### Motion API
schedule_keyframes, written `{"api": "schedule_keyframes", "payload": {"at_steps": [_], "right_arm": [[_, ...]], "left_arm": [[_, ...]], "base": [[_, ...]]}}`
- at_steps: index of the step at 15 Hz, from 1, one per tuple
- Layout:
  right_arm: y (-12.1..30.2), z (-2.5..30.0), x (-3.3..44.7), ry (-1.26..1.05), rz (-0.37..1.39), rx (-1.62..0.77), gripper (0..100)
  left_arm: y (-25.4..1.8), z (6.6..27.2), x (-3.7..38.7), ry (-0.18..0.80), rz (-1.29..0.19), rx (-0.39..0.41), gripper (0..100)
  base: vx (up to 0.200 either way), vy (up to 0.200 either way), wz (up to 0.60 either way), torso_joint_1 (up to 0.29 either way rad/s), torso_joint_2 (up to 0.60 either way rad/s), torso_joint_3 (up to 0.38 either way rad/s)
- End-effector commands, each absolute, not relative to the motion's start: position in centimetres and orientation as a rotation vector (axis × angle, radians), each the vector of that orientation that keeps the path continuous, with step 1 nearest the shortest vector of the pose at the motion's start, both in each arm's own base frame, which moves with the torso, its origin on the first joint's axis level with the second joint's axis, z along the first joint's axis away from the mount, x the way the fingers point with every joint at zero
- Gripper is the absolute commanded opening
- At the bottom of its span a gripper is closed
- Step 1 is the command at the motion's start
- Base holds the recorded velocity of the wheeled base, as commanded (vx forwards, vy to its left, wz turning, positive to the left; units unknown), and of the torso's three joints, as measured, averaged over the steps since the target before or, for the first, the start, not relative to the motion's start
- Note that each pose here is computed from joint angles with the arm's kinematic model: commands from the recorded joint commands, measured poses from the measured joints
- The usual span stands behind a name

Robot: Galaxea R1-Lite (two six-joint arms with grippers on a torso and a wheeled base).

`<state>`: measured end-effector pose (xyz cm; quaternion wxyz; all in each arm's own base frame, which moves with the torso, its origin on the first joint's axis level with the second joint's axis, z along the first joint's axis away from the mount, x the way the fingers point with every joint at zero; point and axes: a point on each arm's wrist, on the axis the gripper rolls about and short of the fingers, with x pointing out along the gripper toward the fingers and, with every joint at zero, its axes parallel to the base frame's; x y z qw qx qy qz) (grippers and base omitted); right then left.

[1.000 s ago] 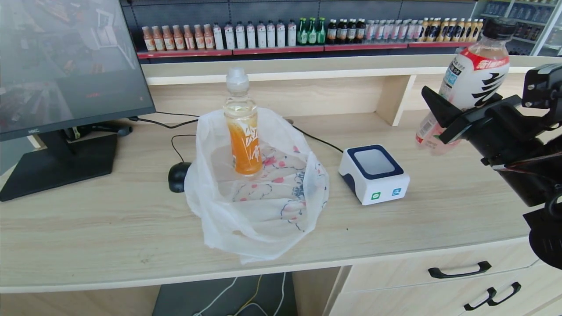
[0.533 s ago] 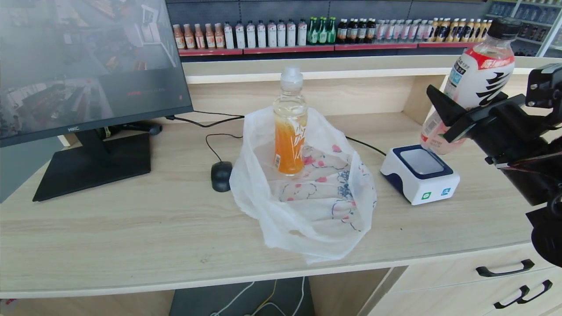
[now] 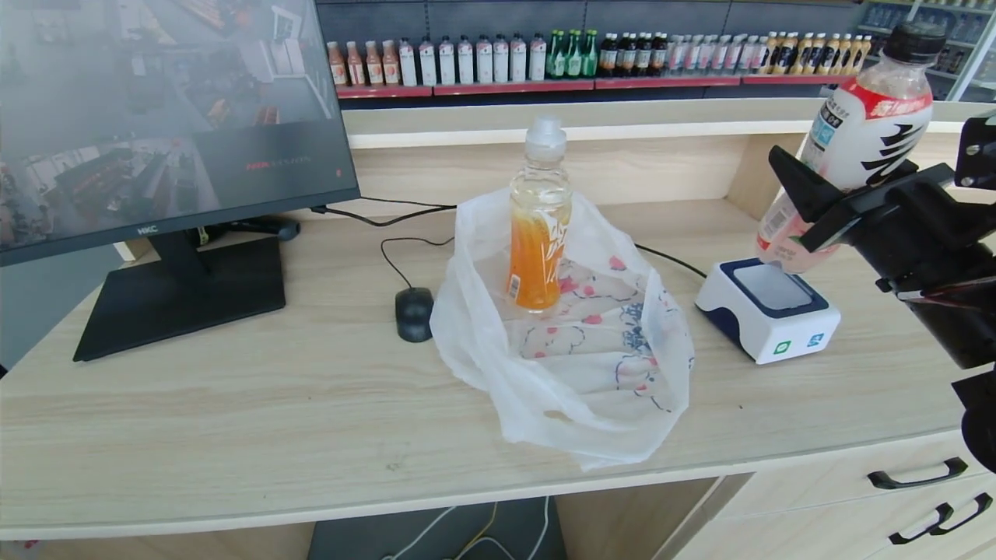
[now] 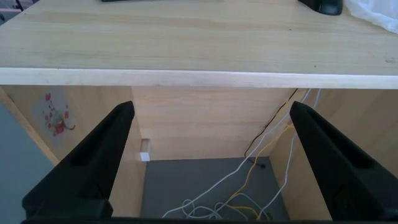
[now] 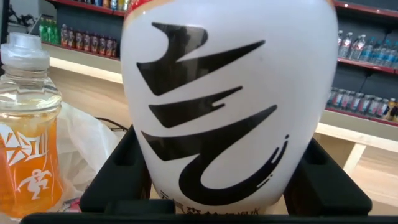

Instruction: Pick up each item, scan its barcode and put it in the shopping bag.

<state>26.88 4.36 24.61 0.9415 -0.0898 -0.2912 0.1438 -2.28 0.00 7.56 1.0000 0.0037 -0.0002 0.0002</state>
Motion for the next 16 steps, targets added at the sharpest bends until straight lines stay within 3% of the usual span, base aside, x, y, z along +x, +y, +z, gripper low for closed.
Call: {"api": "schedule_keyframes", "payload": {"at_steps": [1,16], "right_arm": [[5.3,24.7,26.6,-0.599,0.332,-0.156,0],[12.5,20.8,29.5,-0.494,0.560,-0.087,0]], "left_arm": [[0.0,7.6,-2.3,-0.003,0.002,0.008,100],[0.0,7.6,-2.3,-0.003,0.000,0.008,100]], "base": [[0.000,0.000,0.00,0.000,0.00,0.000],[0.000,0.000,0.00,0.000,0.00,0.000]]}}
